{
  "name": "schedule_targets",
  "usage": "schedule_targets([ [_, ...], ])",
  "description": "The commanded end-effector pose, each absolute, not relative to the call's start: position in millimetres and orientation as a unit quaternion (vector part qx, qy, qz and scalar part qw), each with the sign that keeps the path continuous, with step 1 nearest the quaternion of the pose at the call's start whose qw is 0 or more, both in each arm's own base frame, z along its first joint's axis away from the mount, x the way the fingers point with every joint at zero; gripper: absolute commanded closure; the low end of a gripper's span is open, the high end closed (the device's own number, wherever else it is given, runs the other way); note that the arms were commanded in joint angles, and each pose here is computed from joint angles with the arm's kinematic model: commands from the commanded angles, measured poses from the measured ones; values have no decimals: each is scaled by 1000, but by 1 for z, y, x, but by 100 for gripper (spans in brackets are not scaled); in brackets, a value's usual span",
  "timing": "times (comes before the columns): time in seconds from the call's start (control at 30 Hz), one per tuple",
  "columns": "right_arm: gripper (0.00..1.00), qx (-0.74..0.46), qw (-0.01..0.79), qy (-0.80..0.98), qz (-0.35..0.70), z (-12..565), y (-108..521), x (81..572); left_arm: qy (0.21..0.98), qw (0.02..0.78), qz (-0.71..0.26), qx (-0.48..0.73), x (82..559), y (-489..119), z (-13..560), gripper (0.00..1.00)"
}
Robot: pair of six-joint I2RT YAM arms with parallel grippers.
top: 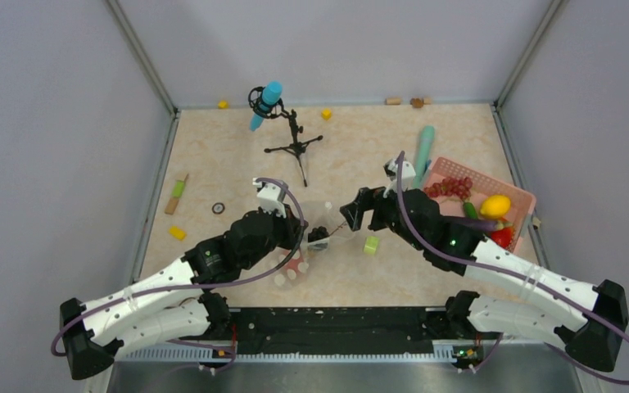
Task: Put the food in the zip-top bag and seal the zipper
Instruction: Place the fake fruit in the zipper food storage bag, then adjust the zipper food storage bag at the center of the board.
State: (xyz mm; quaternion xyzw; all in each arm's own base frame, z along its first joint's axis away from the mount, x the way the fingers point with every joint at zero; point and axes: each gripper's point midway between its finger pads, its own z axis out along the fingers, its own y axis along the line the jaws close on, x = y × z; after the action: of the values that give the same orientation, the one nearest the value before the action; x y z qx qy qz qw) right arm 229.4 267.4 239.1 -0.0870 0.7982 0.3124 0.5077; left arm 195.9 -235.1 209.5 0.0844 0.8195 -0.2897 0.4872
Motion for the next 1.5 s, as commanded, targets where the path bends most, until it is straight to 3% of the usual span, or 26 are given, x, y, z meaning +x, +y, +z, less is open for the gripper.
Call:
schedule_targets([
  [0.0,11,-78,524,804,270,222,240,226,803,504,-307,83,200,-240,222,100],
  [0.3,19,1,458,838,296,176,233,209,804,504,-305,84,200,-241,220,100],
  [1.2,53,10,376,863,338,123,281,208,805,501,-307,86,200,-243,219,100],
  [1.3,65,4,369,864,342,121,285,207,806,500,-306,86,200,-243,218,100],
  [1.47,100,-12,370,858,356,124,290,204,806,501,-304,85,201,-243,217,100],
])
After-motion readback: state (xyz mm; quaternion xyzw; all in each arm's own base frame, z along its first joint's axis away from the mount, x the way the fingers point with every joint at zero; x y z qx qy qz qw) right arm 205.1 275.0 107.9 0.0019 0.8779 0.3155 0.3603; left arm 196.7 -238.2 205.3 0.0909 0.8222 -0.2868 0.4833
